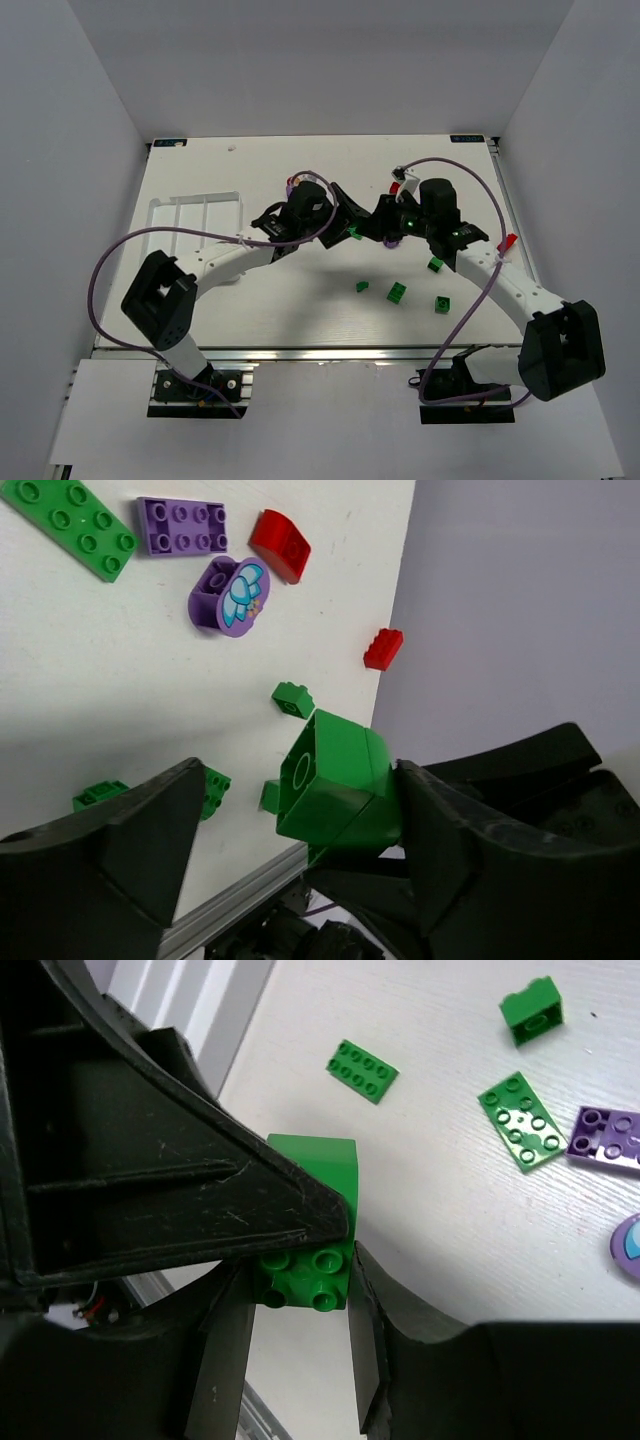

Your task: Sort the legos into containers by color

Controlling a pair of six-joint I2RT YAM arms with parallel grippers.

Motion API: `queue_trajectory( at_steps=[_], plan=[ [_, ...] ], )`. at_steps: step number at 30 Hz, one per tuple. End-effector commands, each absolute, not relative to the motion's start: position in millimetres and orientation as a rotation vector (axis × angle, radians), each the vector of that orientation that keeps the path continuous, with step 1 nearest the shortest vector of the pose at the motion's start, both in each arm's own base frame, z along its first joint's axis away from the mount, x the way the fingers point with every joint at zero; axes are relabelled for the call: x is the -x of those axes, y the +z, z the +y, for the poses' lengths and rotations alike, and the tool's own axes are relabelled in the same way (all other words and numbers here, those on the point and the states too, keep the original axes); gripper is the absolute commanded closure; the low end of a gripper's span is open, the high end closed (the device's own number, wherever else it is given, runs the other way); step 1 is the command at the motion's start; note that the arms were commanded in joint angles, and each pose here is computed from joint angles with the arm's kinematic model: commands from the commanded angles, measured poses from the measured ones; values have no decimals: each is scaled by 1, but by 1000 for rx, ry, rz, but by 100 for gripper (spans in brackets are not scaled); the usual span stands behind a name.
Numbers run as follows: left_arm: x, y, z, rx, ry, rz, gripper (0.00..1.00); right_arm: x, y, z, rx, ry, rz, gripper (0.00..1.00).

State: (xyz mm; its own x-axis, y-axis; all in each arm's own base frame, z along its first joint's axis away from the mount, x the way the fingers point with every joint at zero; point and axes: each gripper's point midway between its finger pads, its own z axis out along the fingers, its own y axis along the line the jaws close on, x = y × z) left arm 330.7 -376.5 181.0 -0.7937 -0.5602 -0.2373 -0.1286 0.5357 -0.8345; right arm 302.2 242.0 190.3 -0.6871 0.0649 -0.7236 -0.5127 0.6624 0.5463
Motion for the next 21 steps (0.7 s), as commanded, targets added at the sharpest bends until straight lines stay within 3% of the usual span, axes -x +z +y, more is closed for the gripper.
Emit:
queue_trajectory(
  at_steps=[1,13,18,21],
  plan=[
    [-325,224,-361,462,-1226,2171,9,-297,232,246,531,1080,1900,100],
    [-319,282,-297,79,-1067,1865,8,-258,230,235,799,1269,1760,100],
    [-267,327,-291,-377,-1101,1495,17,-240,236,237,988,1297,1622,100],
    [-246,300,-288,-557,-1041,1478,16,-232,244,237,1079,1277,1534,100]
  ],
)
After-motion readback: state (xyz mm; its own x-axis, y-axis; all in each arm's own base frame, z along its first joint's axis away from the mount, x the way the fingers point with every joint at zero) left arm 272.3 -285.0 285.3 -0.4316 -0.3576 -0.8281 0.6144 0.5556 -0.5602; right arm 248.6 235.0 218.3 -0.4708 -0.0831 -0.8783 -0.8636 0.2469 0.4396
